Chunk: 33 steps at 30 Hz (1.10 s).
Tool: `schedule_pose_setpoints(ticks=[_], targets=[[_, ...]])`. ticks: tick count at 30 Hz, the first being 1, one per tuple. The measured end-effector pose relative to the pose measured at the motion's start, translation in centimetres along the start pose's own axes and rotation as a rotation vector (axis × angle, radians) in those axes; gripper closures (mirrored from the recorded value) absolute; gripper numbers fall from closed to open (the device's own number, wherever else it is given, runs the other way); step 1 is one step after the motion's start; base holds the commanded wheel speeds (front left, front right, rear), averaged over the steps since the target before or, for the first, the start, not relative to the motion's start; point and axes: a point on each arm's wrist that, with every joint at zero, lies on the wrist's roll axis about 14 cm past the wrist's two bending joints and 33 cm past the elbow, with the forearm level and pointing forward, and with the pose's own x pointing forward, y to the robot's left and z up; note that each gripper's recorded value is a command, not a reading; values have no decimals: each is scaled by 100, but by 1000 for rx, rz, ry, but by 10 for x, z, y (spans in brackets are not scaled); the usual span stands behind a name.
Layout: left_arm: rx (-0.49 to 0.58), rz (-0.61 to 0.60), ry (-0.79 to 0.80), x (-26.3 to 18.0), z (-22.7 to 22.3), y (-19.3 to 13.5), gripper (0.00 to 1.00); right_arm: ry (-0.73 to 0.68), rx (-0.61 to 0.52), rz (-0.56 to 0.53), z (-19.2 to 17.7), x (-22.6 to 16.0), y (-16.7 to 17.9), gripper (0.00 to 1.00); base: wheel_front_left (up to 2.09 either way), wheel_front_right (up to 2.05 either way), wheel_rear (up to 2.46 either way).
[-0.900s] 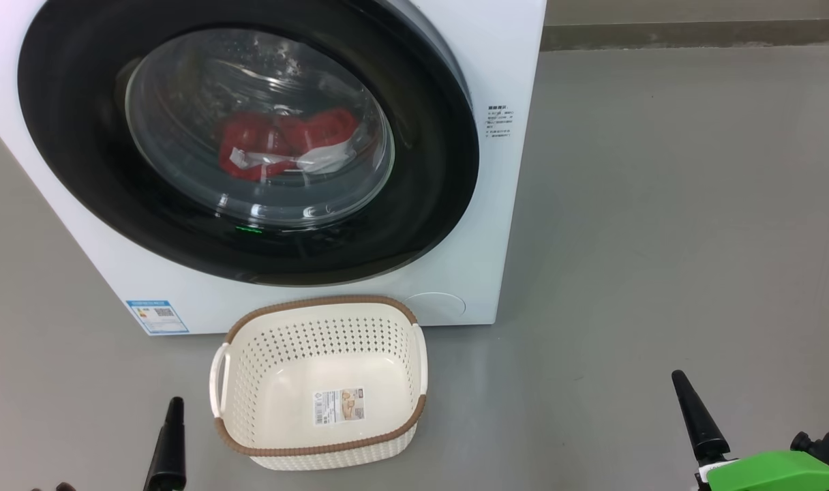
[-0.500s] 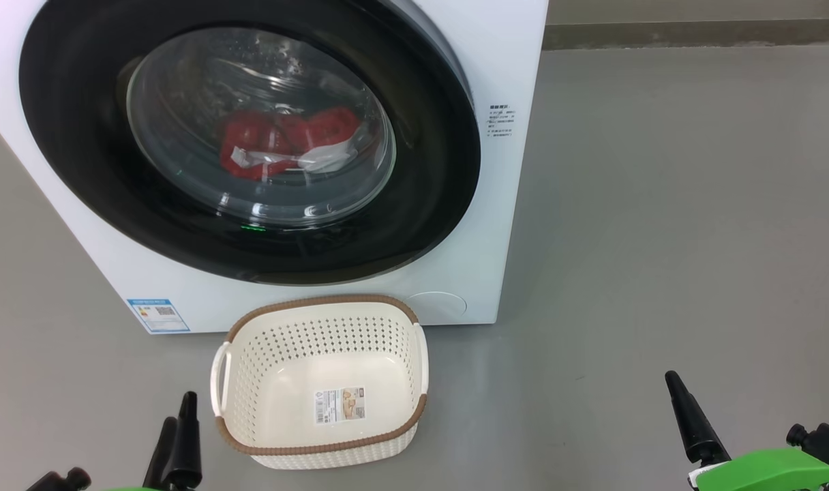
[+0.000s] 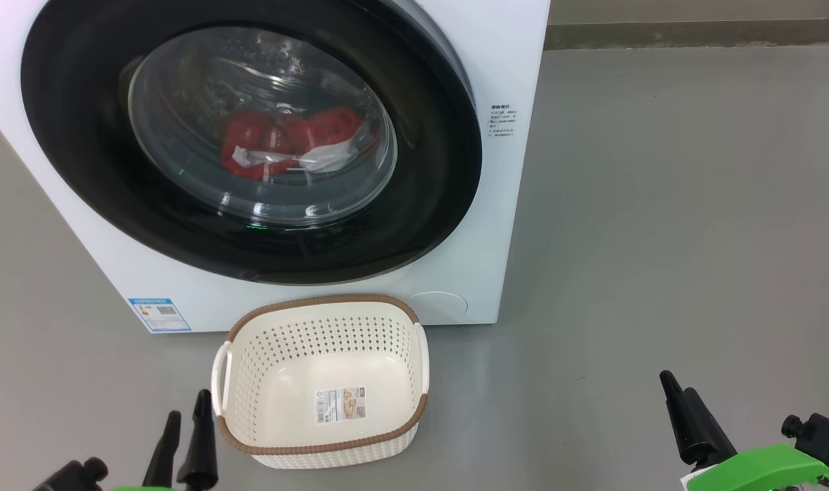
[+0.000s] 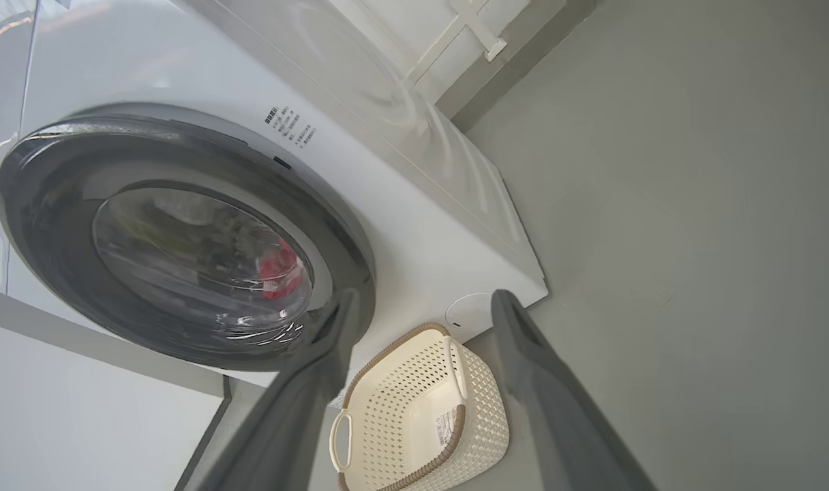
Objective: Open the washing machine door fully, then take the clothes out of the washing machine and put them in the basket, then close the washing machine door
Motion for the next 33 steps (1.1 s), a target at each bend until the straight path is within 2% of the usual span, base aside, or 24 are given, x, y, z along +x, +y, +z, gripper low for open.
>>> schedule_pose_setpoints(ticks=[33], targets=[[446,-86,-53,-7,2,-20,0,-12,-416,95,4,2,14,0,0,0,0]])
